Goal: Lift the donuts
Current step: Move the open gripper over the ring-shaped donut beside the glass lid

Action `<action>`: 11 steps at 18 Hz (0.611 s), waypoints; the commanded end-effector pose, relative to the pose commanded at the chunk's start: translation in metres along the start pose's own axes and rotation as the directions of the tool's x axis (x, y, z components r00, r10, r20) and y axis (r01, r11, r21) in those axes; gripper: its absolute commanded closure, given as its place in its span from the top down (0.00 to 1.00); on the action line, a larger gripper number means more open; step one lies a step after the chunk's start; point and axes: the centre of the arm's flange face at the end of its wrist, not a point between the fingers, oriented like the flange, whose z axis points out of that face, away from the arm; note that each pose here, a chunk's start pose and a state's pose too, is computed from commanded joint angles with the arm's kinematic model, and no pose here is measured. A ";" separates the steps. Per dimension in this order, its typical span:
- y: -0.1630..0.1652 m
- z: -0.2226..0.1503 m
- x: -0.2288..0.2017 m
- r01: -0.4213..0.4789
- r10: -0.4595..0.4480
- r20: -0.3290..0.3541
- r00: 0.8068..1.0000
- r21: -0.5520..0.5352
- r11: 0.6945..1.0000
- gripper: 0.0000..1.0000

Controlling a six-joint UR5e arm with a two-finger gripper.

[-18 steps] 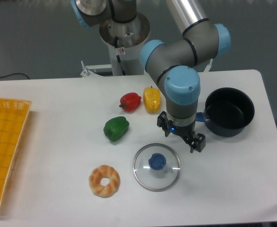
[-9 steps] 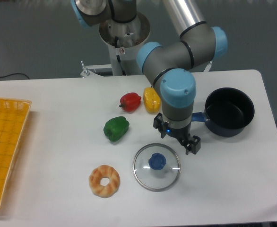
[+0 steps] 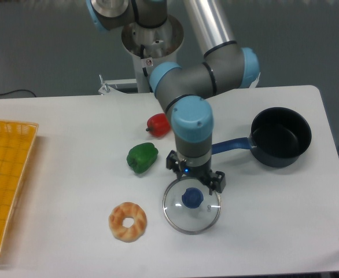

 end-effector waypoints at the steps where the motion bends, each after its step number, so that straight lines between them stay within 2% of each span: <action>1: -0.004 0.006 0.006 0.001 -0.001 -0.006 1.000 -0.006 1.000 1.00; 7: -0.032 0.027 0.035 0.093 -0.094 0.014 0.996 0.041 0.995 1.00; 11: -0.044 0.040 0.050 0.178 -0.177 -0.020 0.984 0.059 0.982 1.00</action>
